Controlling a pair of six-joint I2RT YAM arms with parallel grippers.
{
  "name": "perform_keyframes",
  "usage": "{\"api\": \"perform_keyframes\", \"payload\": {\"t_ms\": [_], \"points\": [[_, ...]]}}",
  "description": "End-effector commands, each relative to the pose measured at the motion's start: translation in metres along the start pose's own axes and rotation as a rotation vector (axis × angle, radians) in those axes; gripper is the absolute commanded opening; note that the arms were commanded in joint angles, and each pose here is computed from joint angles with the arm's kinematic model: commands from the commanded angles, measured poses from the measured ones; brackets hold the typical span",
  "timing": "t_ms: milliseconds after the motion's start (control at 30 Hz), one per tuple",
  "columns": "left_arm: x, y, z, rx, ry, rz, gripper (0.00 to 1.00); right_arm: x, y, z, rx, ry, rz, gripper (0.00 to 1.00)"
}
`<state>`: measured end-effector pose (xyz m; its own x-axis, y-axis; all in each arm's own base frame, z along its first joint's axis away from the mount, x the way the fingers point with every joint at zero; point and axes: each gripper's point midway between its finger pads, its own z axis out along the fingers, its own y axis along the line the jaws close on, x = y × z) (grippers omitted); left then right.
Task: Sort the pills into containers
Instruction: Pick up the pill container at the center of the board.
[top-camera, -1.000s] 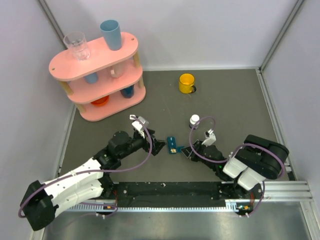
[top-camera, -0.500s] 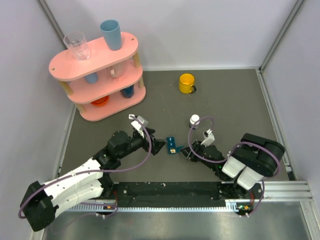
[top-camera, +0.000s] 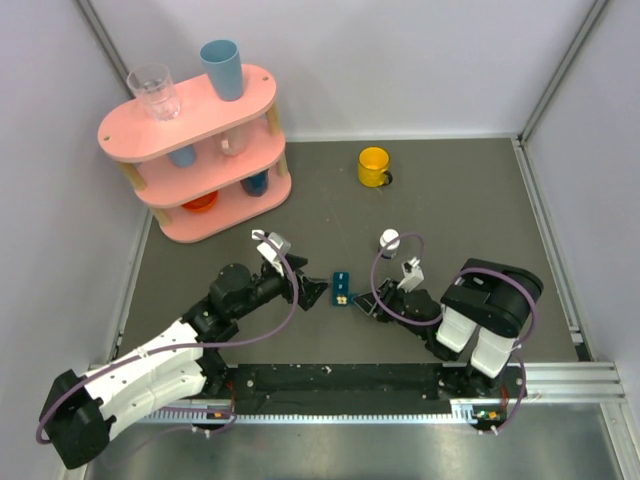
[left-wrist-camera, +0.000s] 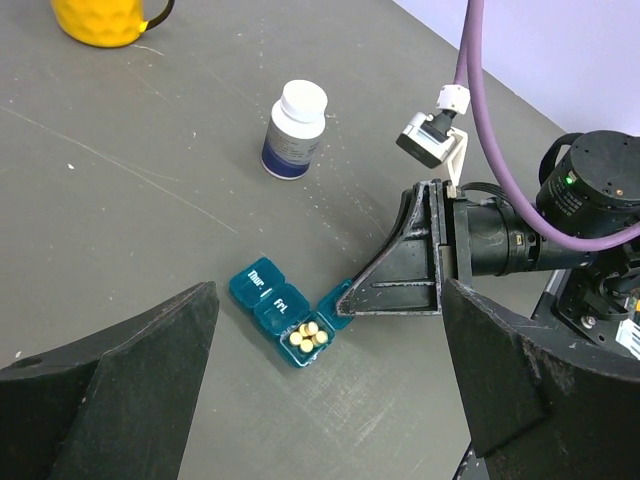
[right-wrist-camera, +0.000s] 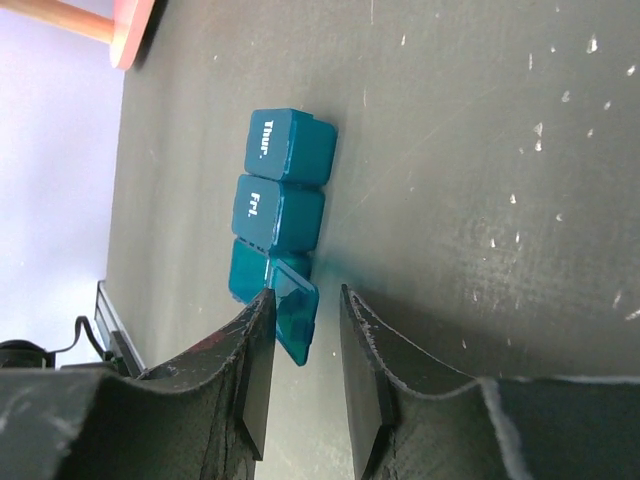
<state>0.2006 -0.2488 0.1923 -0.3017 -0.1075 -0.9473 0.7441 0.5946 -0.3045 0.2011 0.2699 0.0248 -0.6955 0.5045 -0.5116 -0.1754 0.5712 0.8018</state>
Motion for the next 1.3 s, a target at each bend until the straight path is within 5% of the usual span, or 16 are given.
{"api": "perform_keyframes", "payload": {"t_ms": [0, 433, 767, 1267], "points": [[-0.009, -0.003, -0.001, 0.018, -0.043, -0.003, 0.97, -0.014, 0.023, 0.003, -0.098, -0.057, 0.019, 0.33], [-0.009, -0.003, 0.000, 0.021, -0.044, -0.006, 0.97, -0.021, 0.022, 0.005, -0.096, -0.077, 0.028, 0.34], [-0.009, -0.001, -0.002, 0.015, -0.052, -0.010, 0.97, -0.018, 0.024, 0.010, -0.108, -0.057, 0.029, 0.15], [-0.011, 0.004, -0.013, -0.023, -0.047, -0.030, 0.98, -0.021, 0.038, 0.007, -0.167, -0.044, 0.006, 0.00]]}}
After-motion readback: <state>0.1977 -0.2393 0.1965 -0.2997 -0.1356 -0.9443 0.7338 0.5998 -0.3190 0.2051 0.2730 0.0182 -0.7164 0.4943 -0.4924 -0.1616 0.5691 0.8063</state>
